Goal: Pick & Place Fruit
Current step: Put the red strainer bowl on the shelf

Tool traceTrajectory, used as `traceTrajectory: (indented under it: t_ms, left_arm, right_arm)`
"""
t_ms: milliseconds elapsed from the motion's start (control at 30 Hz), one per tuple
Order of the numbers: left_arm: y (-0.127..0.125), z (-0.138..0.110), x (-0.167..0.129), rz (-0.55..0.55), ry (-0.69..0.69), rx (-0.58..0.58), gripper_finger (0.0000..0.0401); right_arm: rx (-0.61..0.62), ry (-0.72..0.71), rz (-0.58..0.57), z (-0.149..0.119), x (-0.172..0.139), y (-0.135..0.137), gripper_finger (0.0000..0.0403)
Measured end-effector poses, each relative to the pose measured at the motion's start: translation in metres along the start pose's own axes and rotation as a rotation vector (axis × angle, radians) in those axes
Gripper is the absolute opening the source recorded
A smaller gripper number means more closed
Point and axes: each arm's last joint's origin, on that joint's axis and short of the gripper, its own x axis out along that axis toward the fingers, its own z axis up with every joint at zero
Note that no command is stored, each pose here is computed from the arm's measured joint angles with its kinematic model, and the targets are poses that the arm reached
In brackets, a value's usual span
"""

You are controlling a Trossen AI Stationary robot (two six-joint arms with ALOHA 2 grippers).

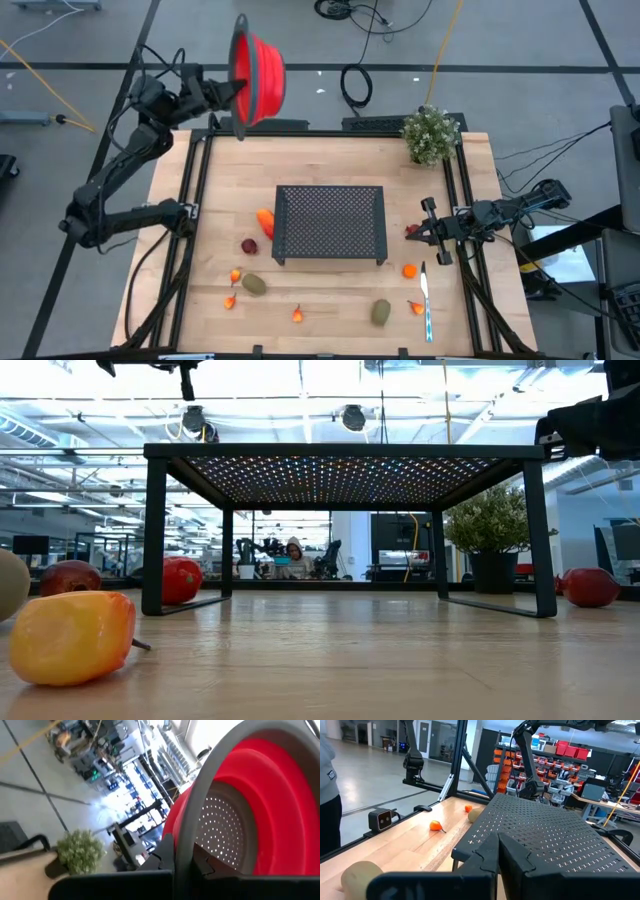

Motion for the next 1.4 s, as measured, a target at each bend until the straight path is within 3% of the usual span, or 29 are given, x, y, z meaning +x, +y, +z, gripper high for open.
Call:
traceTrajectory:
  t_ms: [200,867,1400]
  left_arm:
    - [0.009,-0.02,0.007,0.096,0.116,-0.08,0.0002]
    - [0.025,-0.097,0.037,0.421,0.319,-0.131,0.0001]
    - [0.038,-0.17,0.067,0.573,0.49,-0.139,0.0]
  right_arm:
    - [0.0,0.0,0.0,0.0,0.0,0.0,0.0]
    - [0.0,0.0,0.0,0.0,0.0,0.0,0.0]
    - [0.0,0.0,0.0,0.0,0.0,0.0,0.0]
